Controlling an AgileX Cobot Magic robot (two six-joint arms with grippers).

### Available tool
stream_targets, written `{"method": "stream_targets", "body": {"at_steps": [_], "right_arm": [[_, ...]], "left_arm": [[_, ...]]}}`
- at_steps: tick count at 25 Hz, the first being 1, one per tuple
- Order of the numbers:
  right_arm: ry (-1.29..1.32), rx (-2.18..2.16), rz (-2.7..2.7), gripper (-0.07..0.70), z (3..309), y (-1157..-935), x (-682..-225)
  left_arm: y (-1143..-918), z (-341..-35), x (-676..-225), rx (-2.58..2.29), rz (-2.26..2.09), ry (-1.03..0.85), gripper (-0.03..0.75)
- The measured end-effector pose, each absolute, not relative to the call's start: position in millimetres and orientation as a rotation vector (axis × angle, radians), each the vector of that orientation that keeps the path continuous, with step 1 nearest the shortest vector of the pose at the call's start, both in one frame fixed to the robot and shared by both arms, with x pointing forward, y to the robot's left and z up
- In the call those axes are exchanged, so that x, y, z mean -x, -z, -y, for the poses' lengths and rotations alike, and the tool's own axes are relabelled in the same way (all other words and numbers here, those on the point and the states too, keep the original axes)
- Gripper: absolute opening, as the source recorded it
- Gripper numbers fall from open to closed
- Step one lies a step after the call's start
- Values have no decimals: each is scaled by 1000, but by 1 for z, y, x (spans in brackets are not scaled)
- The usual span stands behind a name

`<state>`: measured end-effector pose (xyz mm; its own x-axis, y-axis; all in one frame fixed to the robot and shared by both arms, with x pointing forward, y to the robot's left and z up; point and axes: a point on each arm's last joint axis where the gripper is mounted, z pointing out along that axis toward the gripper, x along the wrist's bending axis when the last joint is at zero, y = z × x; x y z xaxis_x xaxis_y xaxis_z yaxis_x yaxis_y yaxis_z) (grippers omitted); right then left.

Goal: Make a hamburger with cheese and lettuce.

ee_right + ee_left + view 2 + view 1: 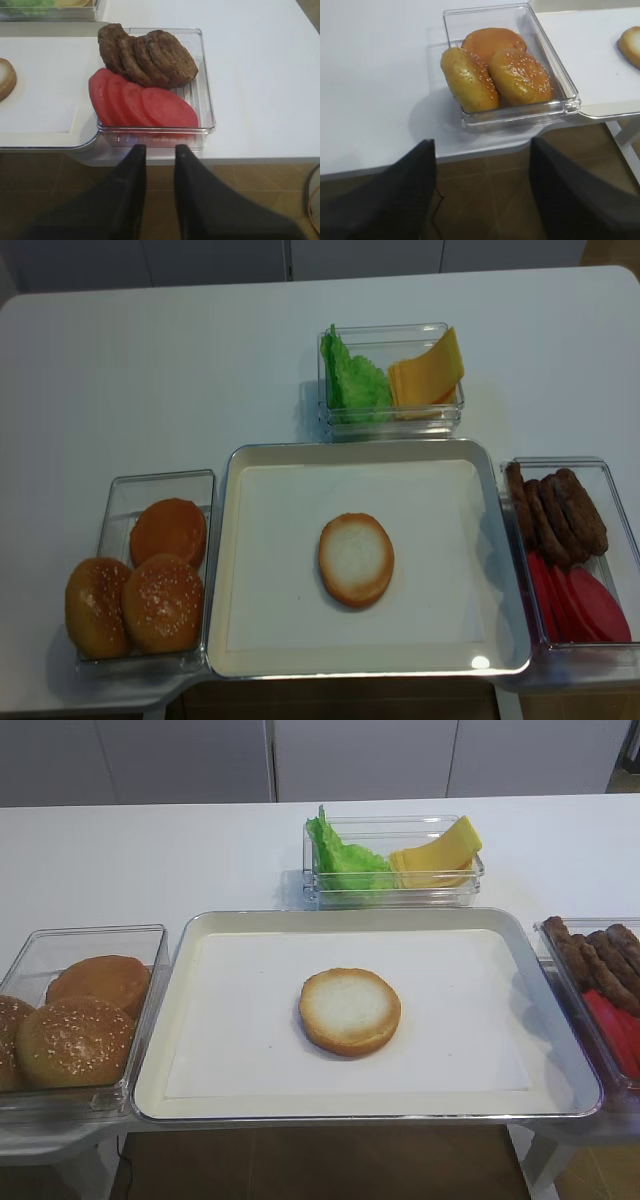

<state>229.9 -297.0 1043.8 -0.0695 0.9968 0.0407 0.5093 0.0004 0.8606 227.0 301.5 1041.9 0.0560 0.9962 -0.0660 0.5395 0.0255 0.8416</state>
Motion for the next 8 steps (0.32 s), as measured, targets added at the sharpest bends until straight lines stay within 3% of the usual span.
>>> {"method": "stream_targets", "body": {"at_steps": [8], "right_arm": [[-982,-1572,-1646,153,297,-1044,-230]], "left_arm": [[-1041,-302,-227,-1632,-1564,-803,396]]}}
